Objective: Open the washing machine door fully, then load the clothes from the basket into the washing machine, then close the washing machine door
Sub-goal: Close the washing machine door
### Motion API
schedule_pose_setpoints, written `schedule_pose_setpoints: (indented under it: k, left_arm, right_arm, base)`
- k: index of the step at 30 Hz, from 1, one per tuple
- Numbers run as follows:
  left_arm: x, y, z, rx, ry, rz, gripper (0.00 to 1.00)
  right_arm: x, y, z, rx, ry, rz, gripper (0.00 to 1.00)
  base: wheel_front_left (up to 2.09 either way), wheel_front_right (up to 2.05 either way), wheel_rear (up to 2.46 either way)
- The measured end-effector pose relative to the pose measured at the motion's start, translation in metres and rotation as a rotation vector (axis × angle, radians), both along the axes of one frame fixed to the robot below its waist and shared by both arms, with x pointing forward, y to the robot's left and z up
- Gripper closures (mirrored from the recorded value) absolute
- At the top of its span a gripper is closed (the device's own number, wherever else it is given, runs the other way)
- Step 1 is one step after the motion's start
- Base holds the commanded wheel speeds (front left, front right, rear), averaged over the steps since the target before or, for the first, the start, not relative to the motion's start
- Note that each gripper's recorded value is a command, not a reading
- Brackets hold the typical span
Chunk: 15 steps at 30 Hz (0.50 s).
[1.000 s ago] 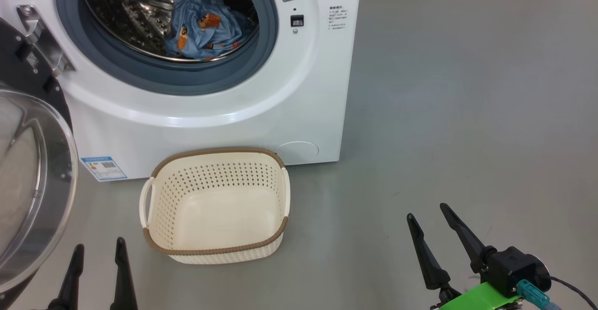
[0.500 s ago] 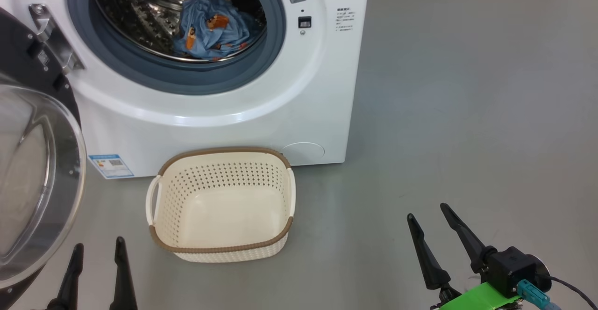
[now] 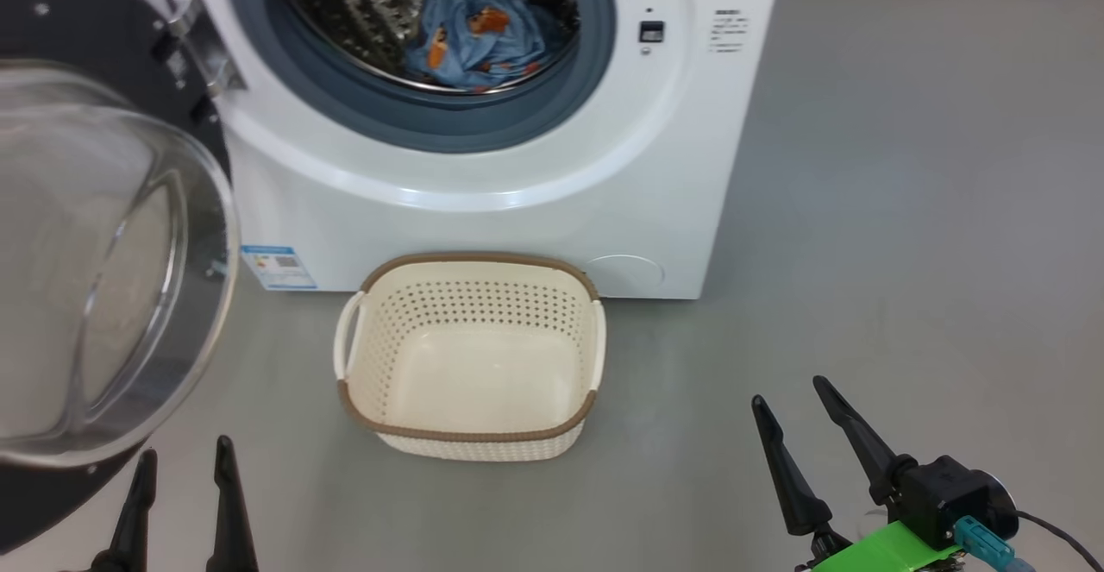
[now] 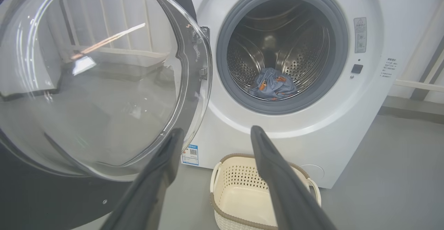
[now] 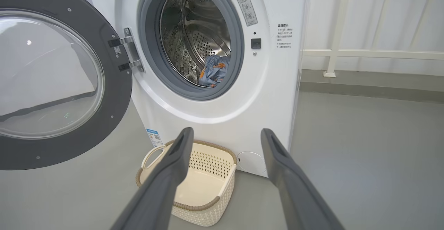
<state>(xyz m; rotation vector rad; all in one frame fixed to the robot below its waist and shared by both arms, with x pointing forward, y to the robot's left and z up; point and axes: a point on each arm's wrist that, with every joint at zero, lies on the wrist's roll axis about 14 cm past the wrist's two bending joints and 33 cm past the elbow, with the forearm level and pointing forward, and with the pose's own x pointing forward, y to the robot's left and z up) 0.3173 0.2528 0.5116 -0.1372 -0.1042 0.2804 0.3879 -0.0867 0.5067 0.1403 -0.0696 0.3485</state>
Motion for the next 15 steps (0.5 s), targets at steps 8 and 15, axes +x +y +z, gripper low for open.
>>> schedule_pose_setpoints:
  k: [8,15]
  left_arm:
    - [-0.02,0.022,0.0,-0.011,0.003,0.094,0.0]
    - [-0.039,0.039,-0.001,-0.025,0.01,0.177,0.0]
  right_arm:
    - [0.006,0.028,-0.004,0.005,0.011,0.081,0.0]
    - [0.011,0.052,-0.008,0.006,0.017,0.153,0.0]
  base:
    - [0.0,0.0,0.0]
    - [0.0,0.0,0.0]
